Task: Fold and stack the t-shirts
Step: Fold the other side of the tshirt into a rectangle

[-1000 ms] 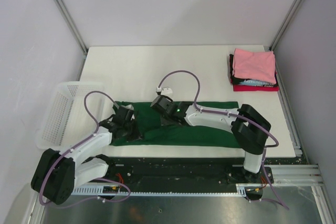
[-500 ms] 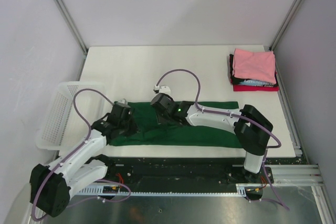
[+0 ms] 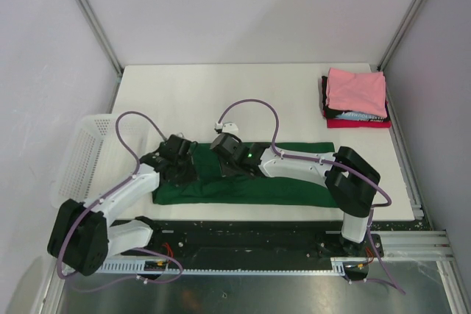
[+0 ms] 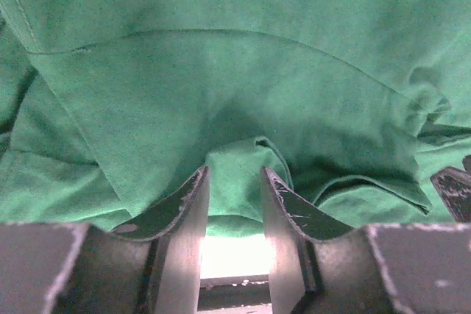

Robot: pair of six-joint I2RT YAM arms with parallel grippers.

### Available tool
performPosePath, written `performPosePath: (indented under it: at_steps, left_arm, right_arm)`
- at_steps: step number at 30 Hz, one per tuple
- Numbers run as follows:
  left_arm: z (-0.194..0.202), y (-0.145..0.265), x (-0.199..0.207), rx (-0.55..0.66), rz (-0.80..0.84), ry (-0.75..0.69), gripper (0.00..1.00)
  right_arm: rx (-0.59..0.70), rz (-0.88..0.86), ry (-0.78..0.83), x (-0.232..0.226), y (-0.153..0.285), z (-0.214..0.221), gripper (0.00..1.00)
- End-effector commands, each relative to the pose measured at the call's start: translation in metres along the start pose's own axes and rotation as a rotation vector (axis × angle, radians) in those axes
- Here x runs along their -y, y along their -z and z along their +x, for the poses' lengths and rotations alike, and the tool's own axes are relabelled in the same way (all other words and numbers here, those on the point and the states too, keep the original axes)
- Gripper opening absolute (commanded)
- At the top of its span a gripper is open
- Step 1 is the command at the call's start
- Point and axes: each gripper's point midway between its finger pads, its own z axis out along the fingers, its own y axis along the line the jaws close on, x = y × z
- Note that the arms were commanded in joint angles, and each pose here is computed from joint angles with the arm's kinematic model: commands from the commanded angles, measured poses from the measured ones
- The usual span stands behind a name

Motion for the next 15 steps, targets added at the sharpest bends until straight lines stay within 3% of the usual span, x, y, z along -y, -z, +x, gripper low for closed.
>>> performPosePath:
  at_steps: [1,15]
  left_arm:
    - [-0.019,-0.001,0.007,0.048,-0.007,-0.056,0.39]
    - [-0.032,-0.021,0.013,0.049,-0.036,-0.119,0.42]
  right_arm:
    - [0.004,-0.003,0.003,-0.003,0.000,0.000,0.30]
    - [-0.003,0.004,0.010,-0.001,0.000,0.002,0.30]
